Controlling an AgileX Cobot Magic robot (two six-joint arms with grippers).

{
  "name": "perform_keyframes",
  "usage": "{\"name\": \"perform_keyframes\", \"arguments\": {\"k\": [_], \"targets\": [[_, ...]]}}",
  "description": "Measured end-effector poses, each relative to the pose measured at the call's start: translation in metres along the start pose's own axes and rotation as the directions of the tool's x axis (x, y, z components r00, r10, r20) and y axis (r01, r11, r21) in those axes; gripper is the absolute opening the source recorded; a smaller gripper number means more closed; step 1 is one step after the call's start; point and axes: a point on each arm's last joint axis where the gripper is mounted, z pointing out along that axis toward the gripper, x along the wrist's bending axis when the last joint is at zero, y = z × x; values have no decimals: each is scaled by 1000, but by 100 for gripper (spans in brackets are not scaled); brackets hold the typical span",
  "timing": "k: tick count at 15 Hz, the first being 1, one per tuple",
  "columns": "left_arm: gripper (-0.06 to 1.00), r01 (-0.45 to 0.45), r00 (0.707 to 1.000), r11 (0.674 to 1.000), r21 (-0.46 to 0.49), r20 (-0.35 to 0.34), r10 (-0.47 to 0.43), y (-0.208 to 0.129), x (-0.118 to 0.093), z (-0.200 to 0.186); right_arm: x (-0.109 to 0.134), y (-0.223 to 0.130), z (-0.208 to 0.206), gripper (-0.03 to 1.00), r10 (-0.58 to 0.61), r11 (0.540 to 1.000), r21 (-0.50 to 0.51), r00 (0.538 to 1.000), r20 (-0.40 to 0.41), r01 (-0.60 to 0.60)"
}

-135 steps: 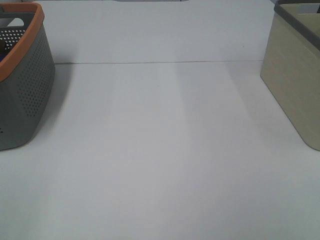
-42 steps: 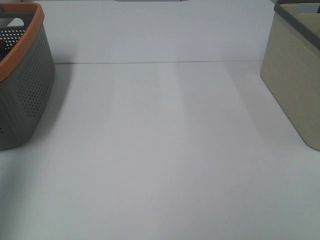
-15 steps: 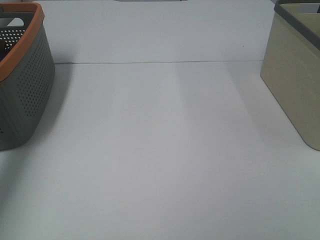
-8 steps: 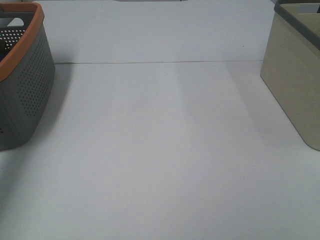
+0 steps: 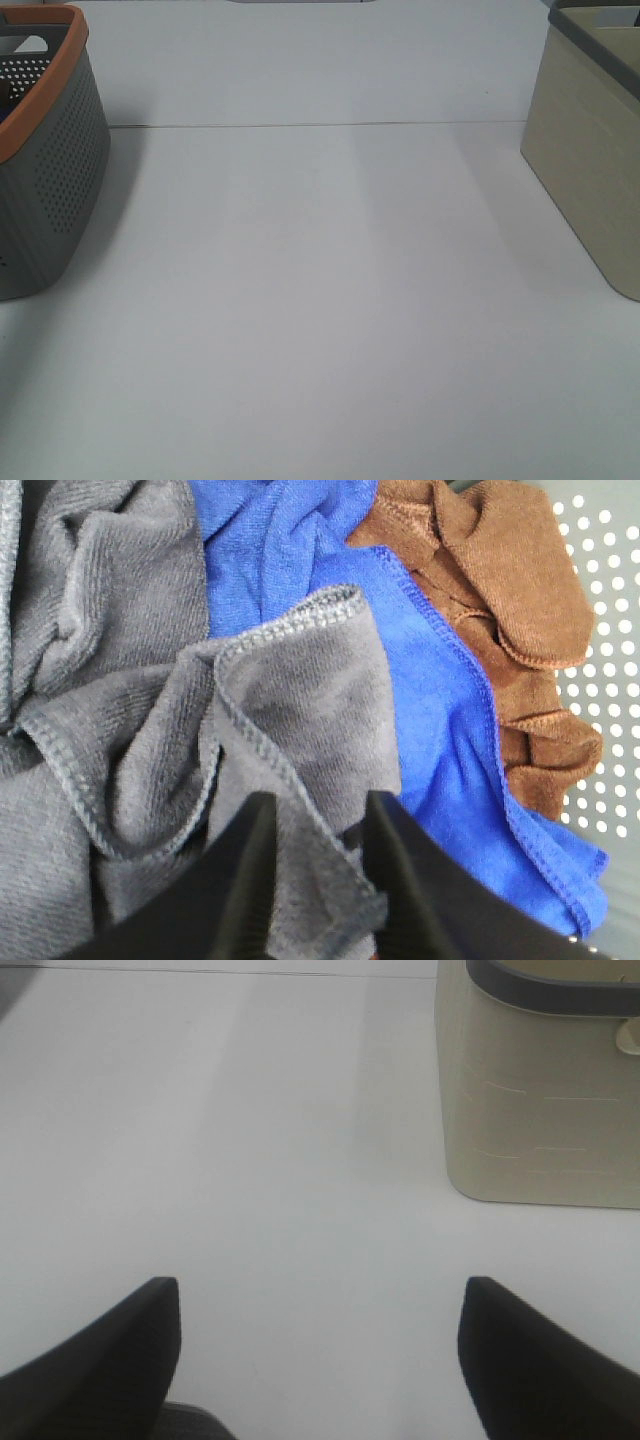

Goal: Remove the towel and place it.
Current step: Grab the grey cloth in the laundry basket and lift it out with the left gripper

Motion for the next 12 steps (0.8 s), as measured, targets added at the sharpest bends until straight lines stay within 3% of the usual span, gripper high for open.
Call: {"name": "perform_keyframes", "arguments": {"k": [3,5,7,9,12], "targets": [[3,-29,1000,999,17,11,29,-15,-3,-4,0,0,0,76,4,1000,0,1000,1,-4],[0,-44,998,999,30,40,43,-23,-6,-6,0,0,0,76,4,1000,0,1000,1,-4],[0,-55,991,998,29,122,51,-23,-14,-16,0,0,0,76,4,1000,0,1000,1,-4],[0,-131,961,990,-55,238,140,-12,-27,-39,0,0,0,76,4,1000,0,1000,1,-4],[0,-261,876,939,-225,352,328,6,-41,-80,0,0,0,76,4,1000,0,1000,1,-4]]}}
